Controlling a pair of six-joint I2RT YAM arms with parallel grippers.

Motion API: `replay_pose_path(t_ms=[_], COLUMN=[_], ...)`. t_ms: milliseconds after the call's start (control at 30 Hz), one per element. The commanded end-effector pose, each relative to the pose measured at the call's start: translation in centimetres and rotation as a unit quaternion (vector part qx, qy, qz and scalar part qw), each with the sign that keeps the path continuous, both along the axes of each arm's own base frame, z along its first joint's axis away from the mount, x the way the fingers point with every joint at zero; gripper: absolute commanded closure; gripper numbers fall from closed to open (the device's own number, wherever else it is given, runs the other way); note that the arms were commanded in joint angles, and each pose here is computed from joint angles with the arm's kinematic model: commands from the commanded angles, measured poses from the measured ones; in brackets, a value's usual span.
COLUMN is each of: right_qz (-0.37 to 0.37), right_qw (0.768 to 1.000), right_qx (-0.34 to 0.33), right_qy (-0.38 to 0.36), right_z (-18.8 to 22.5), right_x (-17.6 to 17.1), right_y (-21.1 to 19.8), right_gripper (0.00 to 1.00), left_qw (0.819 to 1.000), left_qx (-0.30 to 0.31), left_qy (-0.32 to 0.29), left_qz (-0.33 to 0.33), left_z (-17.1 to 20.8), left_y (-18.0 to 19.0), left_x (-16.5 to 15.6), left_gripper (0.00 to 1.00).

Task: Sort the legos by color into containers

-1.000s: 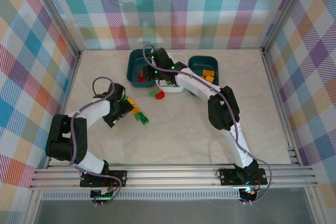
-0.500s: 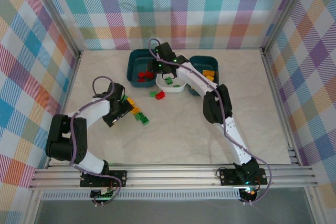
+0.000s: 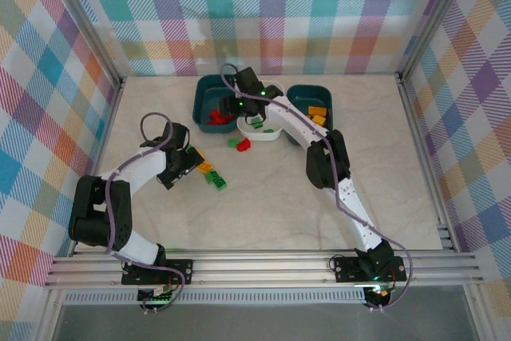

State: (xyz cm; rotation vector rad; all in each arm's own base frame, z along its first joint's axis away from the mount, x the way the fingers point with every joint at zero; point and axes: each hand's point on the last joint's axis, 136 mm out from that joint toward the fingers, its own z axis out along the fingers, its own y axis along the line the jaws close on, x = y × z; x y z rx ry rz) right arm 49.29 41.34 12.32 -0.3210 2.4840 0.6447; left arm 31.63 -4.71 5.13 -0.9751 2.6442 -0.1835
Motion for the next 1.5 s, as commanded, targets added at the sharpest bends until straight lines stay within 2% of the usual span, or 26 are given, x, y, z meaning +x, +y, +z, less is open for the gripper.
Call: replay_pose_path(t_ms=[0, 167, 267, 433, 600, 800, 1167, 1467], right_qz=[-0.012, -0.091, -0.128, -0.172, -0.213, -0.239, -0.253, -0.25], right_qw=[0.999, 0.995, 0.991, 0.984, 0.976, 0.969, 0.964, 0.965], right_qx=[0.0, 0.02, 0.027, 0.042, 0.015, -0.021, -0.041, -0.049], right_qy=[-0.051, -0.019, 0.008, 0.034, 0.038, 0.051, 0.068, 0.062], right_z=[5.3, 2.7, 0.5, -1.5, -2.9, -5.6, -8.5, -9.1], right_x=[-2.6, -6.9, -8.2, -7.6, -6.2, -6.0, -6.7, -8.0], right_y=[-0.9, -3.2, -3.7, -3.5, -4.0, -4.9, -5.7, -7.2], right_gripper=[0.34, 0.28, 0.26, 0.23, 0.24, 0.28, 0.3, 0.36], left_qw=[1.0, 1.0, 1.0, 1.0, 1.0, 1.0, 1.0, 1.0], left_qx=[-0.002, -0.015, -0.018, -0.02, -0.015, -0.013, -0.019, -0.023], left_qy=[-0.016, -0.011, -0.01, -0.014, -0.011, -0.013, -0.002, -0.004], left_qz=[0.007, 0.011, 0.011, 0.01, -0.001, -0.003, -0.005, -0.002], left_z=[1.5, 0.6, 0.4, 0.6, 1.0, 1.1, 0.3, 0.1], left_y=[0.5, 0.1, 0.0, 0.0, 0.0, 0.1, -0.2, -0.3], left_x=[-0.1, -0.5, -0.4, -0.5, -0.7, -0.7, -0.8, -0.9], left_gripper=[0.03, 0.03, 0.04, 0.04, 0.03, 0.03, 0.03, 0.03])
